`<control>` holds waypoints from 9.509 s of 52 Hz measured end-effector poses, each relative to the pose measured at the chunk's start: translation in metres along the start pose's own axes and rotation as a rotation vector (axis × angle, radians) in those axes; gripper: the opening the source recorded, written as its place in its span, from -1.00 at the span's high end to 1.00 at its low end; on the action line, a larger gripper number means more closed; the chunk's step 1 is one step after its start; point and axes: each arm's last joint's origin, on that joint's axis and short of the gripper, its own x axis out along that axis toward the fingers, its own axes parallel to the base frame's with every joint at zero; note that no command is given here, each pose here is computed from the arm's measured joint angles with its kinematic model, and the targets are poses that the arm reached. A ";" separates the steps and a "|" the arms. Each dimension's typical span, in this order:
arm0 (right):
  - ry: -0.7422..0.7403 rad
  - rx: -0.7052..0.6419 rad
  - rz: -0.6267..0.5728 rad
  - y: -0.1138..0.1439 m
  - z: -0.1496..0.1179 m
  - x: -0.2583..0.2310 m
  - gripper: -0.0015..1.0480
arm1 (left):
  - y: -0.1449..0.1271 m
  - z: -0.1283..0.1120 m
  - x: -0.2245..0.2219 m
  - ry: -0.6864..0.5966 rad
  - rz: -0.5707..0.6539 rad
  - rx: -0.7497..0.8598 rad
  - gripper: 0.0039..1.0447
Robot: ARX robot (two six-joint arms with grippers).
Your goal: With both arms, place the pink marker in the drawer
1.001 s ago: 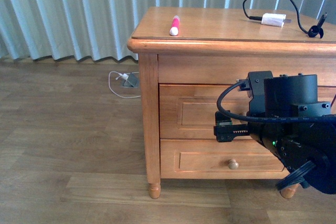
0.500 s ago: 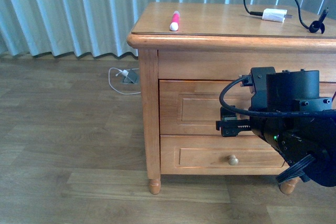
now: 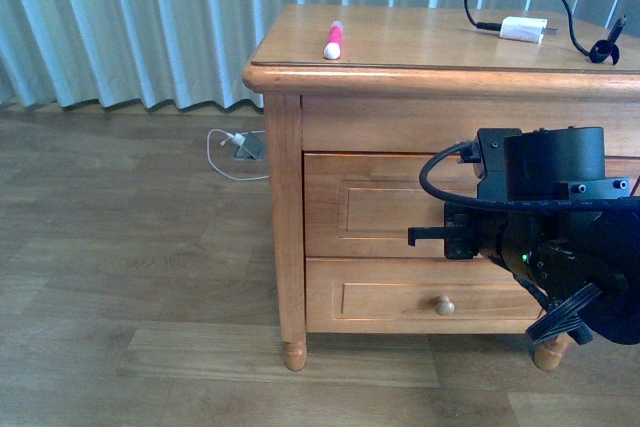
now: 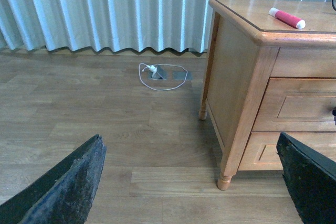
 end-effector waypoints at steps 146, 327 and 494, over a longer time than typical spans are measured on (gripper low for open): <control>-0.042 0.146 0.177 -0.063 0.012 -0.326 -0.84 | -0.025 0.123 0.078 0.123 -0.203 0.033 -0.89; -0.042 0.147 0.177 -0.063 0.012 -0.326 -0.84 | -0.178 0.006 0.266 0.414 -0.940 0.290 0.73; -0.042 0.148 0.175 -0.063 0.012 -0.326 -0.84 | 0.000 0.000 0.000 -0.001 -0.001 0.002 0.93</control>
